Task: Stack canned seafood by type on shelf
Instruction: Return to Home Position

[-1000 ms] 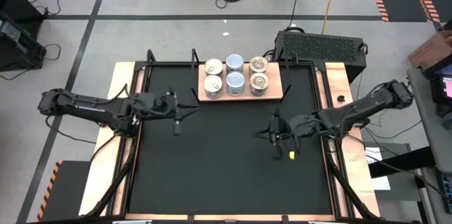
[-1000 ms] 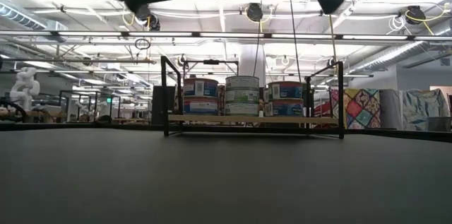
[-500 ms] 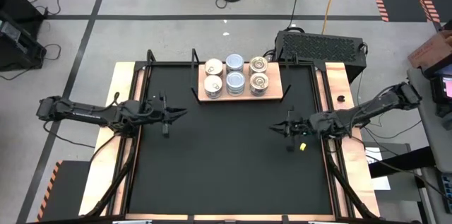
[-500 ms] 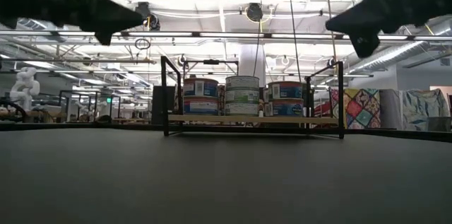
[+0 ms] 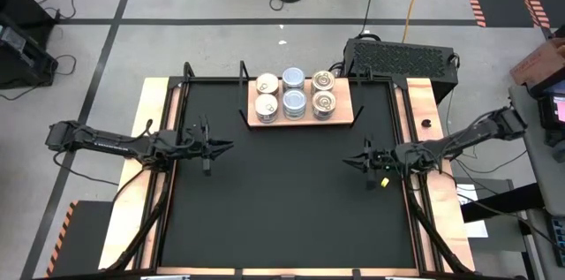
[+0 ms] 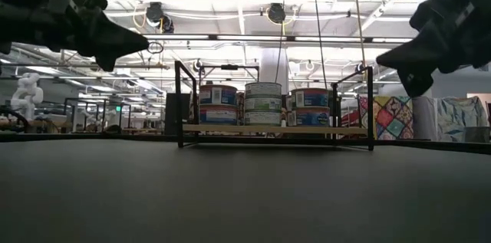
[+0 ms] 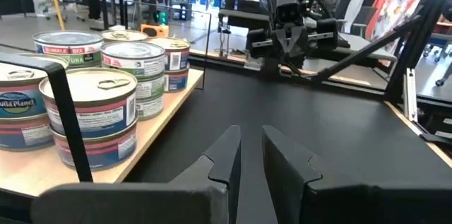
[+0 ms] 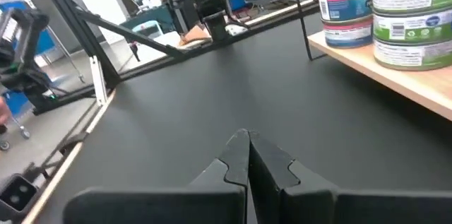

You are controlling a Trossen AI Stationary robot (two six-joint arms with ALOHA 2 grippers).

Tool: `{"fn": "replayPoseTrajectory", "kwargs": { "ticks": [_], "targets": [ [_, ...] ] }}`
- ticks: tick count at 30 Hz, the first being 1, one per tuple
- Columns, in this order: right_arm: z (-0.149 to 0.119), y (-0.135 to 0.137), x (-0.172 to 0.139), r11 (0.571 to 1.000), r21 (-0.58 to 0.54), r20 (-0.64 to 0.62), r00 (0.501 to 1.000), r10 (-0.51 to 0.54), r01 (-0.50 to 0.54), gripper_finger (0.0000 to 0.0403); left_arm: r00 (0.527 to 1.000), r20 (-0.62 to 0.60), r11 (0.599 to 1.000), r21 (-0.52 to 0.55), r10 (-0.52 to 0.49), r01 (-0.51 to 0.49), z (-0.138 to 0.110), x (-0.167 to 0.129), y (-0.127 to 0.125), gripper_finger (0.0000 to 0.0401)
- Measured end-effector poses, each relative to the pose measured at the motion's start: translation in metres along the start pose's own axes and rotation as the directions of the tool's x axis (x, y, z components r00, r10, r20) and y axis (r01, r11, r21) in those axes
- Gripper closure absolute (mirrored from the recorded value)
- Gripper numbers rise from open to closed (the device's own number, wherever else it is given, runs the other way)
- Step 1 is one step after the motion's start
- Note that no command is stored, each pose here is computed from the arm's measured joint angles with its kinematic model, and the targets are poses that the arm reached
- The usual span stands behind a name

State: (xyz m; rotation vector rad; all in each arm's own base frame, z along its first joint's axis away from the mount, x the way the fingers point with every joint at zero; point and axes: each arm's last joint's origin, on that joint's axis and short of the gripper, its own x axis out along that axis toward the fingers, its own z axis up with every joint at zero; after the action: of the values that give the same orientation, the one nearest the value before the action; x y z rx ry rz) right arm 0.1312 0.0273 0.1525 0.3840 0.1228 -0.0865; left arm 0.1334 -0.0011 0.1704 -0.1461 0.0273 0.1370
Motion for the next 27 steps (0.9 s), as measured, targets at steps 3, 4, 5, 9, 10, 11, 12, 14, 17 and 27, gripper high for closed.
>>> {"fn": "replayPoseTrajectory", "kwargs": {
  "ticks": [3,4,5,9,10,11,12,14,17,27],
  "targets": [
    [0.002,-0.001,-0.003,1.000,-0.001,-0.001,1.000,0.001,-0.001,0.0403,1.000,0.009,1.000,-0.002,0.007,-0.007,0.001,0.000,0.001,0.0340],
    [0.003,-0.001,-0.004,1.000,-0.004,0.002,1.000,0.016,-0.016,0.0403,1.000,0.014,1.000,-0.005,0.013,-0.013,0.002,-0.001,0.002,0.0340],
    [0.004,-0.001,-0.005,0.999,-0.012,-0.001,0.999,0.032,-0.032,0.0403,1.000,0.019,1.000,-0.006,0.015,-0.015,0.002,-0.001,0.003,0.0340],
    [0.006,-0.004,-0.010,0.999,-0.027,0.006,0.999,0.040,-0.040,0.0403,0.999,0.039,1.000,-0.022,-0.004,0.005,0.005,-0.003,0.005,0.0340],
    [0.006,-0.006,-0.011,0.999,-0.028,0.000,1.000,0.031,-0.031,0.0403,0.999,0.036,0.999,-0.032,-0.002,0.003,0.005,-0.004,0.006,0.0340],
    [0.006,-0.007,-0.012,0.999,-0.027,-0.006,1.000,0.021,-0.021,0.0403,1.000,0.029,0.999,-0.037,0.003,-0.002,0.005,-0.005,0.007,0.0340],
    [0.005,-0.009,-0.014,1.000,-0.025,-0.010,1.000,0.013,-0.013,0.0403,1.000,0.019,0.999,-0.041,0.009,-0.008,0.004,-0.007,0.008,0.0340],
    [0.006,-0.011,-0.016,1.000,-0.022,-0.009,1.000,0.003,-0.003,0.0403,1.000,-0.002,0.998,-0.051,0.022,-0.022,0.002,-0.010,0.009,0.0340],
    [0.006,-0.013,-0.020,1.000,-0.019,-0.003,1.000,-0.011,0.011,0.0403,0.999,0.001,0.998,-0.057,0.034,-0.033,0.003,-0.014,0.011,0.0340],
    [0.014,-0.016,-0.027,0.997,-0.082,0.077,0.997,0.011,-0.005,0.0403,0.998,0.033,0.996,-0.069,0.060,-0.057,0.004,-0.031,0.014,0.0340]
  ]
}}
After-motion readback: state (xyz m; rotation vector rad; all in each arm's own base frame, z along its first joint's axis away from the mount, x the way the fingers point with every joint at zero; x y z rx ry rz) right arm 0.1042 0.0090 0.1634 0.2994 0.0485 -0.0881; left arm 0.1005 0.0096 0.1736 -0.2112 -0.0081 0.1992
